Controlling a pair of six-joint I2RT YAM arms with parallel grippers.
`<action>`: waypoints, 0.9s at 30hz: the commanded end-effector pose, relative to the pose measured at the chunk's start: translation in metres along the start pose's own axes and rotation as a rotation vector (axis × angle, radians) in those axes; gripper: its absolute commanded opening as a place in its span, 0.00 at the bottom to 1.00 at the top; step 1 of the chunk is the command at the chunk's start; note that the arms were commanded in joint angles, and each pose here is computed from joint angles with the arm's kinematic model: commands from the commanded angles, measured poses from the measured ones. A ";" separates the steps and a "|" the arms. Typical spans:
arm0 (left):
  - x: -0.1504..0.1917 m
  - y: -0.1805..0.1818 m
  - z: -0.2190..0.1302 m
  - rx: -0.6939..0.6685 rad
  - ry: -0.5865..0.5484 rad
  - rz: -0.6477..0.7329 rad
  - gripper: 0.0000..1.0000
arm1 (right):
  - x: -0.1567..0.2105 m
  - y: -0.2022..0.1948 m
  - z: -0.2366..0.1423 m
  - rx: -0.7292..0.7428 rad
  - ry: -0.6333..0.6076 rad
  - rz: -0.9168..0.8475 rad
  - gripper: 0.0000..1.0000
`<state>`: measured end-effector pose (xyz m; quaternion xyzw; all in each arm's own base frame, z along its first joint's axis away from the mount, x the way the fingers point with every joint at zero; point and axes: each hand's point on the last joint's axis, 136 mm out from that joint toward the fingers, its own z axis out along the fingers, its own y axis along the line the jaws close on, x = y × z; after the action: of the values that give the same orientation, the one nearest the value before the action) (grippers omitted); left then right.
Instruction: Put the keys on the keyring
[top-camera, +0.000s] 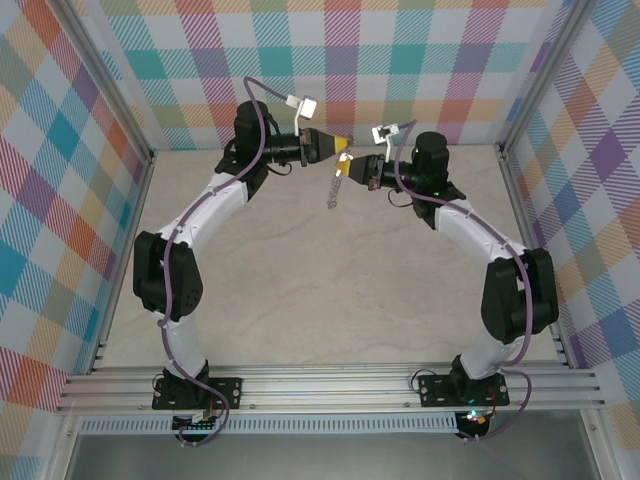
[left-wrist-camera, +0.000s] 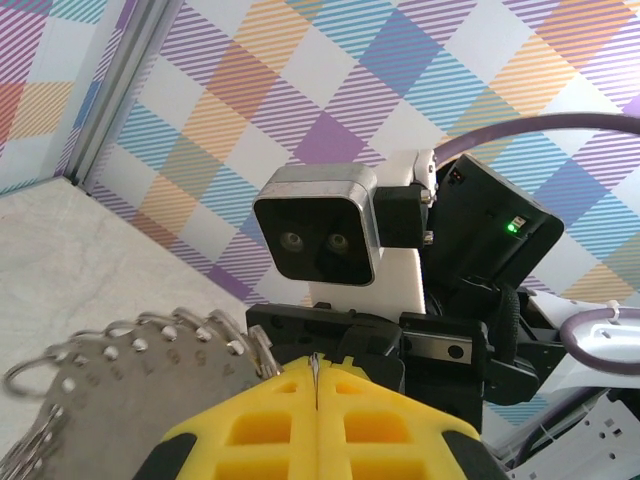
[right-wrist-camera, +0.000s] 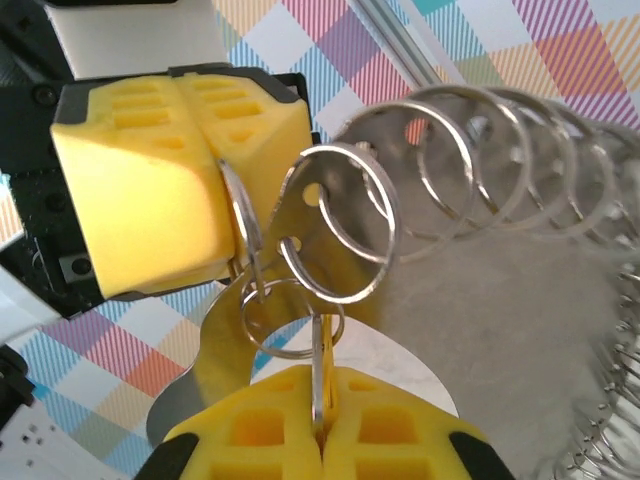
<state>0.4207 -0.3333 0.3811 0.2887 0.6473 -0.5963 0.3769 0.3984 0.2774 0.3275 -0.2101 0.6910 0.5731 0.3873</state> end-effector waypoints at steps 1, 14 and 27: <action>-0.015 -0.040 -0.004 0.070 -0.018 0.095 0.00 | -0.010 0.014 -0.005 -0.008 -0.021 -0.060 0.00; -0.012 -0.042 -0.006 0.056 -0.005 0.119 0.00 | -0.009 0.011 -0.023 0.060 0.010 -0.064 0.00; -0.007 -0.038 -0.006 0.041 0.015 0.129 0.00 | -0.010 0.017 -0.028 0.117 0.098 -0.096 0.00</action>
<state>0.4144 -0.3336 0.3788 0.3092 0.6469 -0.5828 0.3826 0.3901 0.2570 0.3332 -0.2261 0.7324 0.5188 0.3786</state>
